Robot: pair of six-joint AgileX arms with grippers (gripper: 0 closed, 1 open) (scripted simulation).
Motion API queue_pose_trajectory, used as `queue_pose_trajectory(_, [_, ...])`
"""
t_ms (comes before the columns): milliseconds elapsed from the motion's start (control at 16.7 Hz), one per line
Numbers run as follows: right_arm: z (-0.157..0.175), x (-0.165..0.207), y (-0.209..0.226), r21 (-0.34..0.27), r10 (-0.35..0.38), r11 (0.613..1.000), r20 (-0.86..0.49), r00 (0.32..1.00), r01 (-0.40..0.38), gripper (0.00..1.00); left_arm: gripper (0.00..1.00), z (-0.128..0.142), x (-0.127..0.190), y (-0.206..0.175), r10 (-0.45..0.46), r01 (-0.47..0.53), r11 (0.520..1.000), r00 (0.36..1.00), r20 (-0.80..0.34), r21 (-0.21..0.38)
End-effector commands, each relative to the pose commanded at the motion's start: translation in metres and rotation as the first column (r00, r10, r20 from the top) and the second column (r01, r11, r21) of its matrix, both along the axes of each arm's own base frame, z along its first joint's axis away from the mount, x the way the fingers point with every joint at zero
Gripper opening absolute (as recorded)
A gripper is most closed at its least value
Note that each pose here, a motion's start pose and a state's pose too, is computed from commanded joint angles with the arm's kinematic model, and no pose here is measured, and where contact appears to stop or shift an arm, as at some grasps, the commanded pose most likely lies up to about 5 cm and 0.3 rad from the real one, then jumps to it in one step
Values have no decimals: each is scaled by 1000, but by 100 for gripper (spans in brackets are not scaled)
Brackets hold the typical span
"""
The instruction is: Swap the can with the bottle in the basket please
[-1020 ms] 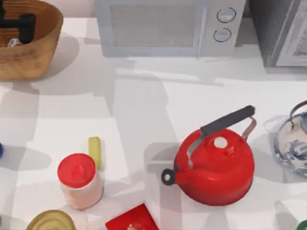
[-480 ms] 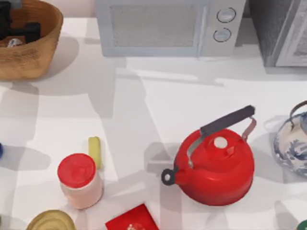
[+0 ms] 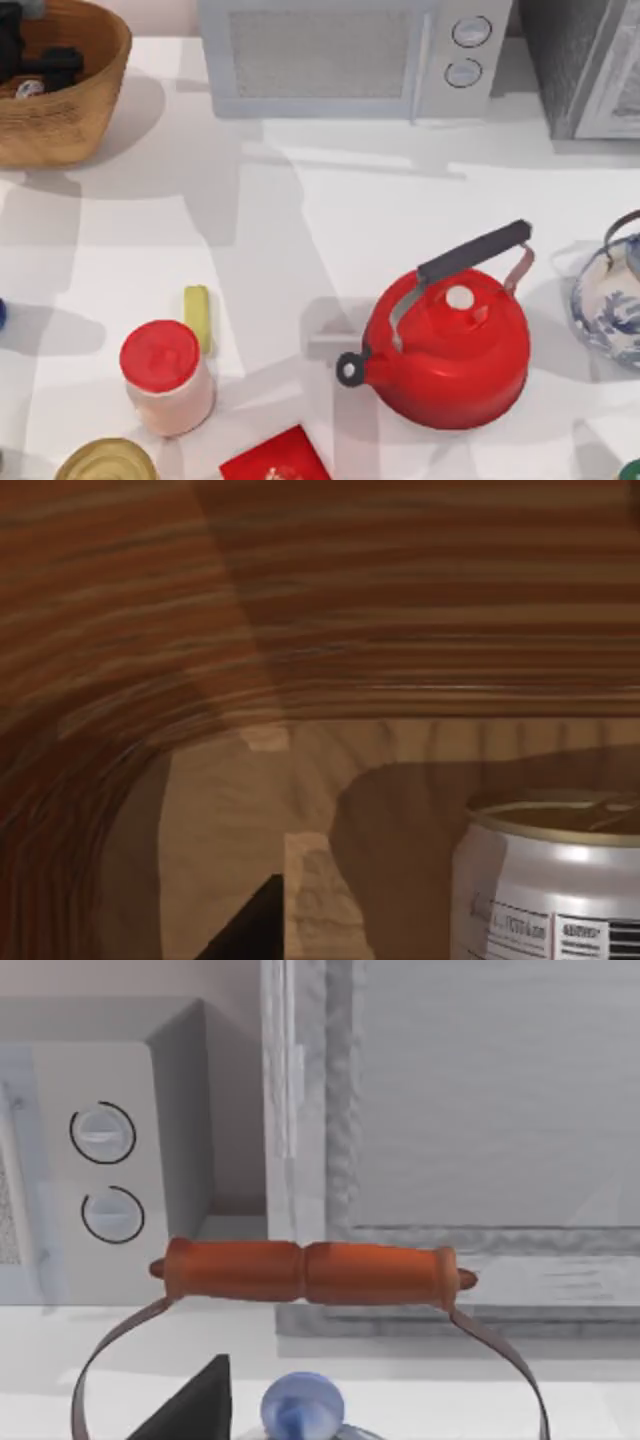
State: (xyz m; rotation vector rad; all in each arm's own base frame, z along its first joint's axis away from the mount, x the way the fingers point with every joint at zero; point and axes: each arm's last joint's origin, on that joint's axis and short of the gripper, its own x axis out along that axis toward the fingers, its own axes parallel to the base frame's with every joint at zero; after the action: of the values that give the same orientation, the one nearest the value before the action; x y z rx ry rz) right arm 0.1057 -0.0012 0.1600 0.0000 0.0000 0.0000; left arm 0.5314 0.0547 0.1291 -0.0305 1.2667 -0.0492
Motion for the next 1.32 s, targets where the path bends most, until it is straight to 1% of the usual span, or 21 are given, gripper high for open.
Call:
queue_pose_trajectory(480, [0,0,0,0,0,1000,0,1000,0,100,2,0,0,0,0,0,1000,1000,0,0])
queue_pose_trajectory(540, [0,0,0,0,0,1000,0,1000,0,100,0,0,0,0,0,0,1000,1000,0,0])
queue_pose_trajectory(960, [0,0,0,0,0,1000,0,1000,0,100,0,0,0,0,0,0,1000,1000,0,0])
queue_pose_trajectory(1020, [0,0,0,0,0,1000,0,1000,0,100,0,18,0,1,-1,0,1000,999,39,10])
queue_pose_trajectory(1140, [0,0,0,0,0,1000,0,1000,0,100,0,21,-1,2,4,-4,1000,999,45,11])
queue_pose_trajectory(1320, [0,0,0,0,0,1000,0,1000,0,100,0,45,-10,7,34,-36,999,995,97,18])
